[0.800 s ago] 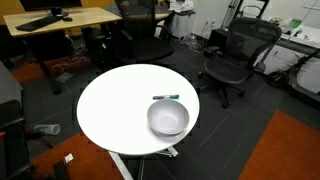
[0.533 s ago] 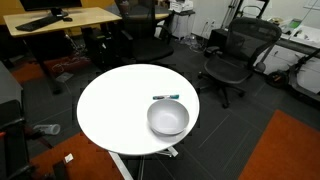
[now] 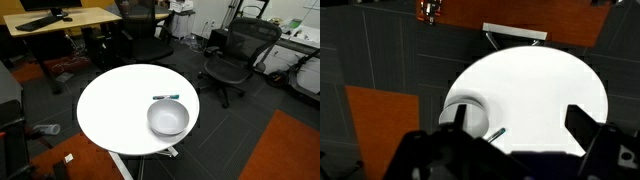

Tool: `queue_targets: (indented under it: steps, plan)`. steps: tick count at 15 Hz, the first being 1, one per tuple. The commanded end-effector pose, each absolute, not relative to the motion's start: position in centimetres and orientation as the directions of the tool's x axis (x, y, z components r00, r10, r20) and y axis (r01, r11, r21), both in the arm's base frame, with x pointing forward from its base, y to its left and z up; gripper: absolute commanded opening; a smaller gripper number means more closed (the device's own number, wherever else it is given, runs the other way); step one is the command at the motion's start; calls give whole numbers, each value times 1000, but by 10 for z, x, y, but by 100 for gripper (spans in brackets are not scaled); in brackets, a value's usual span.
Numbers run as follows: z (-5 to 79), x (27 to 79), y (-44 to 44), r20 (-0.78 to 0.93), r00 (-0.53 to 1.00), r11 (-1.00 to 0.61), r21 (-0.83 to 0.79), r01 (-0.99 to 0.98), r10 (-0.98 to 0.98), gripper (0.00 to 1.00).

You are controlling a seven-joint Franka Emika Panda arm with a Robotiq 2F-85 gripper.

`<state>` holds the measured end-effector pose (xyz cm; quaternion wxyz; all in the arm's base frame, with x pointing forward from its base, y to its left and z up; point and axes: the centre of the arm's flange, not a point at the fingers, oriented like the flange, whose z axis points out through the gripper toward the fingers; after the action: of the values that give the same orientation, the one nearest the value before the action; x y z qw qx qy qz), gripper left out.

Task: Put the marker into the bowl

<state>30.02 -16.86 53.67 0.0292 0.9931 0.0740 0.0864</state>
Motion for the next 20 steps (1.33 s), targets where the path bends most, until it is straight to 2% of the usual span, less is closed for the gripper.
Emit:
queue_targets:
  steps: [1,10,16,20]
  plan:
    - [534,336,-158,193,971,-990,50,136,143,100]
    - [503,434,-120,272,962,-999,-28,-29,-36,100]
    - [461,500,-97,222,969,-992,-93,-90,-109,100]
    - [429,543,-84,201,968,-987,-72,-142,-153,100]
